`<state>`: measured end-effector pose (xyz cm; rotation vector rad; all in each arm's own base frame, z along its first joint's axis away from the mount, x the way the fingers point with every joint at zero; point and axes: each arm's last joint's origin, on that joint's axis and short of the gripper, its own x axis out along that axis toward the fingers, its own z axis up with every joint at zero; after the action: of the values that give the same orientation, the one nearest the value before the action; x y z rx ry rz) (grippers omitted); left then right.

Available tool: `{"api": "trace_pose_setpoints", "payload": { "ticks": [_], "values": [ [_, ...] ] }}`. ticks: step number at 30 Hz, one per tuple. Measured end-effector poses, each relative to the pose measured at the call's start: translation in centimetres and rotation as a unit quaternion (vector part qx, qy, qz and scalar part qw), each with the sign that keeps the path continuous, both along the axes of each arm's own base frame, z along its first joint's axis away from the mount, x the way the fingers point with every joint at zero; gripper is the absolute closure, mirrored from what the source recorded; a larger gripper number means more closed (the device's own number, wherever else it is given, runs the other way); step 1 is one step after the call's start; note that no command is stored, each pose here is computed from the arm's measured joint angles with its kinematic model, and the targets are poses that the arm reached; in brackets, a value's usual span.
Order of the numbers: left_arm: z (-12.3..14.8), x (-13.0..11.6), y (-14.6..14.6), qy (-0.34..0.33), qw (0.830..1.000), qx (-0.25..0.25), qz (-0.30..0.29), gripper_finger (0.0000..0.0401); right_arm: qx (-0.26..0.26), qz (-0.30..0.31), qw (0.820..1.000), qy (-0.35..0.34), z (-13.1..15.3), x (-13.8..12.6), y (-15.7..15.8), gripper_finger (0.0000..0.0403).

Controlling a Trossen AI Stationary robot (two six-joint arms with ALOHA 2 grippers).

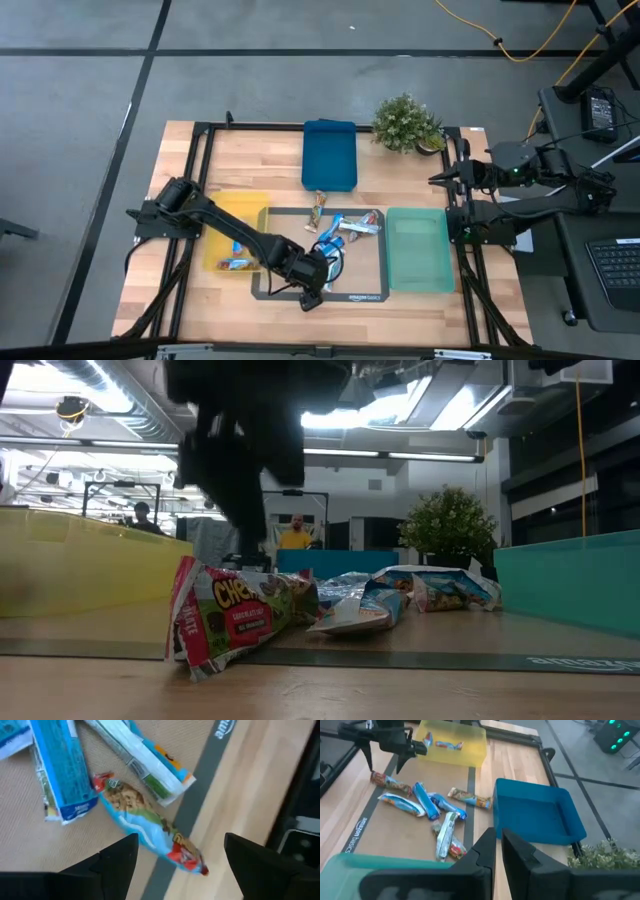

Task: Pick and place Granola Bars by type
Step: Put the red granola bar into the yellow bin

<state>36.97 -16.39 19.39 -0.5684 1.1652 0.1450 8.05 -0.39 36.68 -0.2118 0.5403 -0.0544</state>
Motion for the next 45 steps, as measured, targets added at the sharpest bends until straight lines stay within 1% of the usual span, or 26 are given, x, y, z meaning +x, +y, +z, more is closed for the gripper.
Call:
{"api": "trace_pose_setpoints", "payload": {
  "ticks": [5, 11, 14, 17, 22, 28, 33, 37, 40, 45],
  "values": [
    [-2.2, 0.4, -0.2, 0.027, 0.999, 0.012, 0.012, 0.0116, 0.0, 0.0, 1.0, 0.005, -0.1, -0.1, 0.0, 0.0369],
    [-3.3, 0.5, 0.0, 0.038, 0.998, 0.039, 0.025, 0.0116, 0.001, 0.0, 1.0, 0.008, -0.1, -0.1, 0.0, 0.0369],
    [-3.8, 0.8, 0.1, 0.038, 0.998, 0.035, 0.023, 0.0118, 0.001, 0.0, 1.0, 0.01, -0.2, -0.1, 0.0, 0.0369],
    [-4.3, 0.9, 0.0, 0.045, 0.999, 0.026, 0.016, 0.0129, 0.001, 0.0, 1.0, 0.013, -0.2, -0.1, 0.0, 0.0369],
    [-4.7, 0.9, 0.0, 0.057, 0.998, 0.02, 0.016, 0.0168, 0.003, -0.001, 1.0, 0.015, -0.3, -0.2, 0.0, 0.0369],
    [-4.7, 0.9, 0.0, 0.062, 0.998, 0.015, 0.015, 0.0235, 0.003, -0.001, 1.0, 0.015, -0.3, -0.2, 0.0, 0.0369],
    [-4.7, 0.9, -0.1, 0.063, 0.998, -0.001, 0.021, 0.0286, 0.003, -0.001, 1.0, 0.015, -0.2, -0.2, 0.0, 0.0369],
    [-4.5, 1.0, 0.0, 0.067, 0.997, -0.021, 0.017, 0.0316, 0.003, -0.001, 1.0, 0.015, -0.2, -0.2, 0.0, 0.0369],
    [-3.7, 1.2, 0.1, 0.065, 0.997, -0.033, 0.012, 0.0332, 0.003, -0.001, 1.0, 0.014, -0.2, -0.2, 0.0, 0.0369],
    [-0.9, 2.4, 0.1, 0.018, 0.999, -0.038, -0.014, 0.035, 0.003, -0.001, 1.0, 0.014, -0.2, -0.1, 0.0, 0.0369]
  ]
}}
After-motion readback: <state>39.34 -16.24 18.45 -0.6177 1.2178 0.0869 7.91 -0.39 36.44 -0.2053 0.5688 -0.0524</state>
